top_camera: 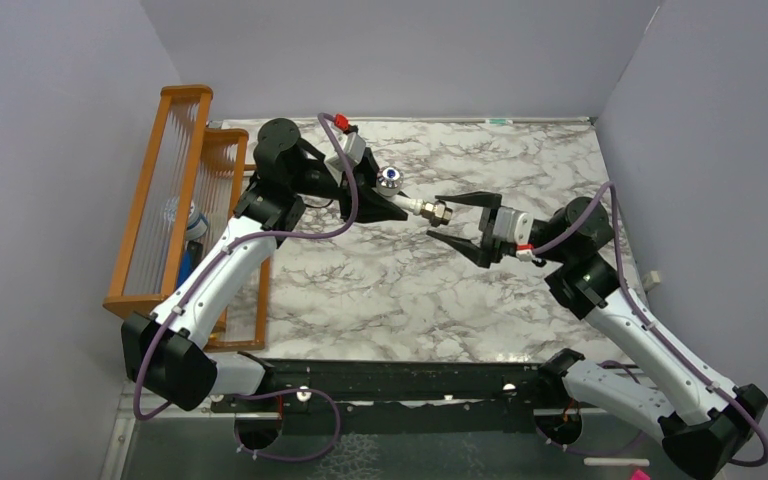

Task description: Install the water faucets

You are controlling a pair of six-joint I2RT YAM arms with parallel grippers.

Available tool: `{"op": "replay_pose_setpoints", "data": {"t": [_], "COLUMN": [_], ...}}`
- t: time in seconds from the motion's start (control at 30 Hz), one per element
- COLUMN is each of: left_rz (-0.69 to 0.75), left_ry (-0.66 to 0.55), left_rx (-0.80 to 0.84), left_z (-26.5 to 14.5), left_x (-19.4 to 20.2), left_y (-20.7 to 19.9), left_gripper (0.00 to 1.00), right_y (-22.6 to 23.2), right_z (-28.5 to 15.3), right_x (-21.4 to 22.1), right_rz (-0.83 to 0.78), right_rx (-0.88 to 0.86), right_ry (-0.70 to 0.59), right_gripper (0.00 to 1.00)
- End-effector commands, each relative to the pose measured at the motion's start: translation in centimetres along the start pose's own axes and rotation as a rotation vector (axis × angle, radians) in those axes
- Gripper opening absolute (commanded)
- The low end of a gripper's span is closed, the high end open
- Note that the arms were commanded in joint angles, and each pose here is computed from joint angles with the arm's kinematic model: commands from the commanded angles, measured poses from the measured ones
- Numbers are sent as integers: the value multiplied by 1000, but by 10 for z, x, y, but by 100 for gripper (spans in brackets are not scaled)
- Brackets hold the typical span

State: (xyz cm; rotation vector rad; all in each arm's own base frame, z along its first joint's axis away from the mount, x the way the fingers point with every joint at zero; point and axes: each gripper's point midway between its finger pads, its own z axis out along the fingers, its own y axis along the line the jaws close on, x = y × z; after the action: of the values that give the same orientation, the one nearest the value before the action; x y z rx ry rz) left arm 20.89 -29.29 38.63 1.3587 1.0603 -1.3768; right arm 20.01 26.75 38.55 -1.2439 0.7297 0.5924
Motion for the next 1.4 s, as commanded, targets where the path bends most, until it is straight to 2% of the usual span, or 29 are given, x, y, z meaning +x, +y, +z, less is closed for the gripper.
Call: {"op": "replay_pose_setpoints", "data": {"t": [0.0,0.2,0.33,0.4,0.53,0.67,0.77,0.87,0.97,1.0,1.13,1.27,1.37], "left_rz": [93,94,99,100,103,109,113,112,115,117,113,113,115], "left_ry": [-20,-23,-24,-25,-24,-25,-25,-25,-24,-24,-24,-24,-24], "left_rx": [28,26,24,22,22,18,16,15,13,13,13,10,7], "left_z": [-2,-2,-2,-2,-2,-2,-2,-2,-2,-3,-3,-3,-3], "left_x": [-18,-18,-19,-19,-19,-19,-20,-20,-21,-21,-21,-21,-22], "left_y": [-12,-12,-11,-11,-10,-9,-9,-9,-10,-10,-10,-11,-12], "left_gripper": [0,0,0,0,0,0,0,0,0,0,0,0,0], "right_y": [-3,-4,-12,-17,-30,-38,-37,-34,-34,-33,-37,-48,-52], "right_z": [-2,-2,-2,0,2,-5,-11,-13,-12,-11,-5,-9,-10], "right_x": [-8,-8,-9,-10,-7,11,12,16,18,17,-2,-18,-32], "right_rz": [6,58,157,286,645,1097,1243,1283,1263,1248,1115,942,786], "right_rx": [26,56,114,156,282,483,541,559,552,539,457,453,423], "right_ry": [-23,-37,-46,-51,-55,-56,-136,-159,-146,-146,-171,-209,-220], "right_gripper": [58,44,22,15,13,15,15,19,30,36,73,85,88]}}
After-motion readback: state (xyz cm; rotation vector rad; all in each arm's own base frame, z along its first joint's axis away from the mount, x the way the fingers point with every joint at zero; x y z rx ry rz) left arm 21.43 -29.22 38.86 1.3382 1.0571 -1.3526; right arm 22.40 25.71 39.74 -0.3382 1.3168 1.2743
